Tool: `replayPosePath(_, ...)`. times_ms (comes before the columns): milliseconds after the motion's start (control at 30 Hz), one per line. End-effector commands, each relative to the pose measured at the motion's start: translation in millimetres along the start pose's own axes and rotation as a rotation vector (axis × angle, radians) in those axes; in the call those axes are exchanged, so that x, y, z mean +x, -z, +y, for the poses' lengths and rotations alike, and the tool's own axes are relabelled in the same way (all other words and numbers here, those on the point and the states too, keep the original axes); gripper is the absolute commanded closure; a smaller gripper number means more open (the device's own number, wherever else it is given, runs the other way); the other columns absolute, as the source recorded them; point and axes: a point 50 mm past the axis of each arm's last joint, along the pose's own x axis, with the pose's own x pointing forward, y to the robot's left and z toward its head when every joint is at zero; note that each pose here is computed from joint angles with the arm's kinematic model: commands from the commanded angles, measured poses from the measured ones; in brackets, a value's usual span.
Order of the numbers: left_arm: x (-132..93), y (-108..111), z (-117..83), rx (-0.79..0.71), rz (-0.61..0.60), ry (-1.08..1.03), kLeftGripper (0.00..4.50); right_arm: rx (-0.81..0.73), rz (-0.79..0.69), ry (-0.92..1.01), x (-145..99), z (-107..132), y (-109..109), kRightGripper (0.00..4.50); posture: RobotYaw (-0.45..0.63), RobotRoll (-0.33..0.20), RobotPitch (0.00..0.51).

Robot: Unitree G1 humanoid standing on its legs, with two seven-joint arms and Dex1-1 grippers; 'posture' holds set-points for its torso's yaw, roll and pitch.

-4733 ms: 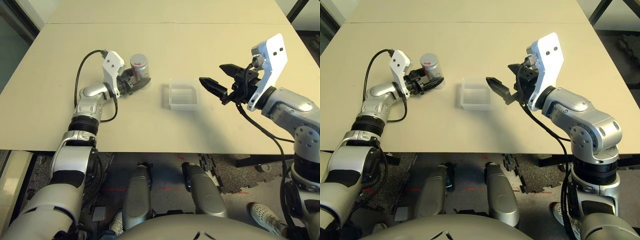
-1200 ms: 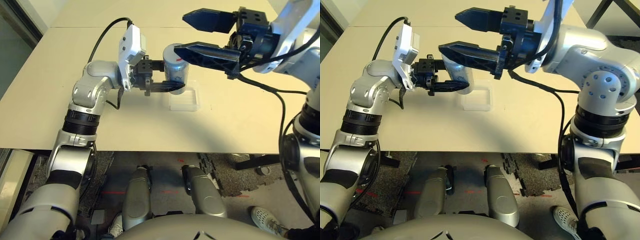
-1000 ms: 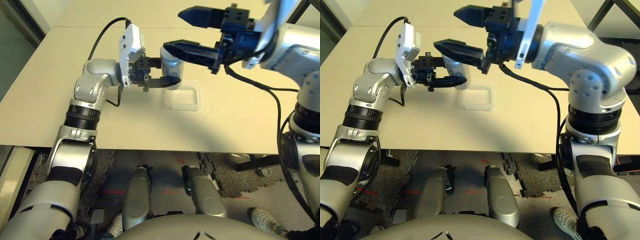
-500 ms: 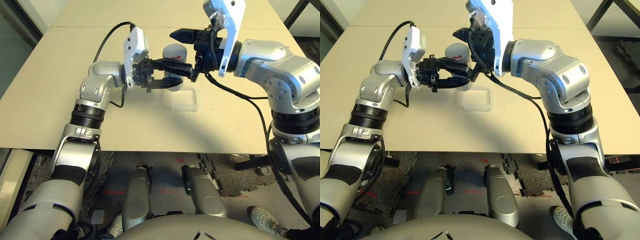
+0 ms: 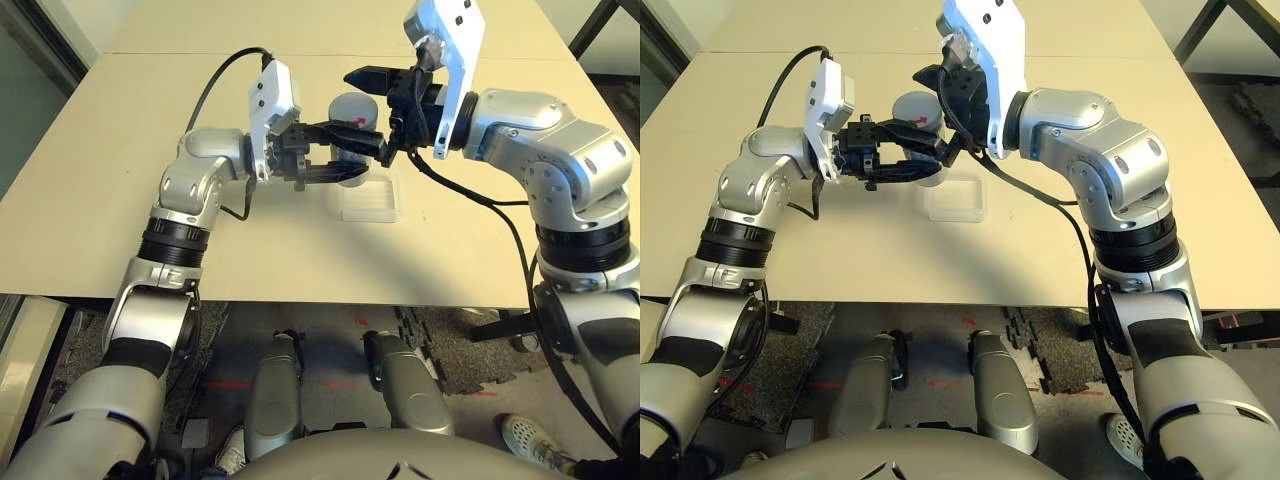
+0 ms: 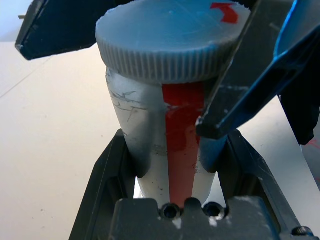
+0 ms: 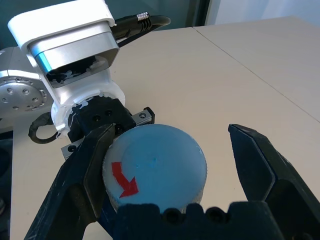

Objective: Pour the medicine from the bottle into the box.

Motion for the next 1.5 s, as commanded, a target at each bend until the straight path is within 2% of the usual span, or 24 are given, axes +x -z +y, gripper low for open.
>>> replayPosePath(33, -8, 1, 0, 0.007, 0.001, -0.029, 2.07, 0.039, -0.010, 0.070, -15, -8, 4, 0.00, -0.03, 0.000, 0.160)
replayPosePath(400, -24, 7, 12, 0.006, 0.020, -0.113, 2.07, 0.095, 0.008, 0.131, -50, -7, 8, 0.00, -0.04, 0.000, 0.157)
replayPosePath(600, -25, 9, 17, 0.010, 0.022, -0.124, 2.07, 0.111, 0.021, 0.071, -55, 5, 7, 0.00, -0.06, 0.000, 0.152)
replayPosePath(767, -22, 10, 19, 0.016, 0.022, -0.119, 2.07, 0.096, -0.017, 0.050, -46, 8, -3, 0.00, -0.07, 0.000, 0.152)
replayPosePath(967, -17, 10, 18, 0.020, 0.028, -0.091, 2.07, 0.042, -0.043, 0.083, -20, 3, -9, 0.00, -0.07, 0.000, 0.154)
replayPosePath(1167, -12, 8, 18, 0.025, 0.031, -0.074, 2.07, 0.030, -0.068, 0.029, 0, 9, -17, 0.00, -0.06, 0.000, 0.158)
replayPosePath(1500, -11, 6, 16, 0.043, 0.043, -0.060, 2.07, 0.026, -0.059, 0.008, 11, 10, -15, 0.00, -0.05, 0.000, 0.163)
